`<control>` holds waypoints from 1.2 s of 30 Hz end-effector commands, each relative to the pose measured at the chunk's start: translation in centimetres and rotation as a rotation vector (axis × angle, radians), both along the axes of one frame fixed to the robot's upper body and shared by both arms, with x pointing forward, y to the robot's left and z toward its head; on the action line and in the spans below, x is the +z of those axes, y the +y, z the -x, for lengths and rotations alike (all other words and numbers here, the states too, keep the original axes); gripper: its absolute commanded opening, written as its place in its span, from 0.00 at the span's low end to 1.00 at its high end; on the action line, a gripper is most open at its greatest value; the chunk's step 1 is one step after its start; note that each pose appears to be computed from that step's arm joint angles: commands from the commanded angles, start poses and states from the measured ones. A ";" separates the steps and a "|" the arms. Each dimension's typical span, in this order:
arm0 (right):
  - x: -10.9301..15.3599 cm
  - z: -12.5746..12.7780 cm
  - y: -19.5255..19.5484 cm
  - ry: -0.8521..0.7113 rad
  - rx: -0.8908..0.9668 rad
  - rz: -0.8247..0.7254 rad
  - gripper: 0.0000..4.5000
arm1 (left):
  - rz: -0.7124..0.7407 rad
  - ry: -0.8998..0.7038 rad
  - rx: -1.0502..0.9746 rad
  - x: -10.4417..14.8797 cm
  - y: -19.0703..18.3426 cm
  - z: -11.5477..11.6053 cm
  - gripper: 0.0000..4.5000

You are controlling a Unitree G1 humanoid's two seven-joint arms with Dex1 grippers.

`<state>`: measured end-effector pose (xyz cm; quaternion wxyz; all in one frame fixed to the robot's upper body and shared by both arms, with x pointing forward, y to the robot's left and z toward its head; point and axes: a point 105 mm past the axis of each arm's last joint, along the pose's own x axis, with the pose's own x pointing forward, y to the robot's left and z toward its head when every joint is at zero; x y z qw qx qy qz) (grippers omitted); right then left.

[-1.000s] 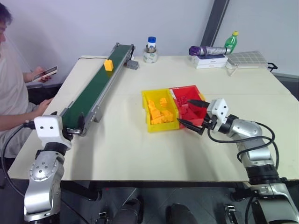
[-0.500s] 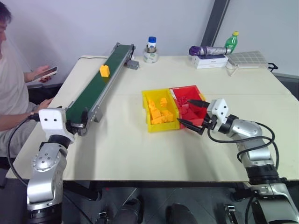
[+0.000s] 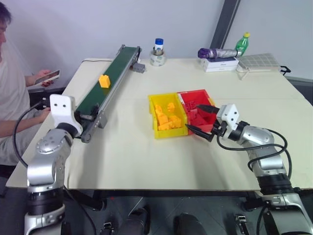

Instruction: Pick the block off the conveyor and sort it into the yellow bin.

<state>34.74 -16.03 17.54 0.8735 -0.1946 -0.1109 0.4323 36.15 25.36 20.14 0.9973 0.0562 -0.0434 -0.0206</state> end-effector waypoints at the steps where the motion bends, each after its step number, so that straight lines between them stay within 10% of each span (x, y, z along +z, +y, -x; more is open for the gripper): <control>1: 1.4 0.3 0.3 -0.061 0.011 -0.006 1.00 | -0.038 -0.039 0.017 2.0 0.7 -1.4 1.00; 23: 1.2 0.8 0.2 -0.050 -0.007 -0.009 1.00 | -0.010 0.087 0.024 0.4 0.7 -7.9 1.00; 30: 1.2 0.8 -0.1 -0.051 -0.016 -0.008 1.00 | 0.012 0.038 -0.001 1.6 -0.2 -7.8 0.29; 36: 1.2 0.7 -0.1 -0.051 -0.017 -0.006 1.00 | 0.085 -0.174 -0.306 7.6 -8.2 -6.6 0.30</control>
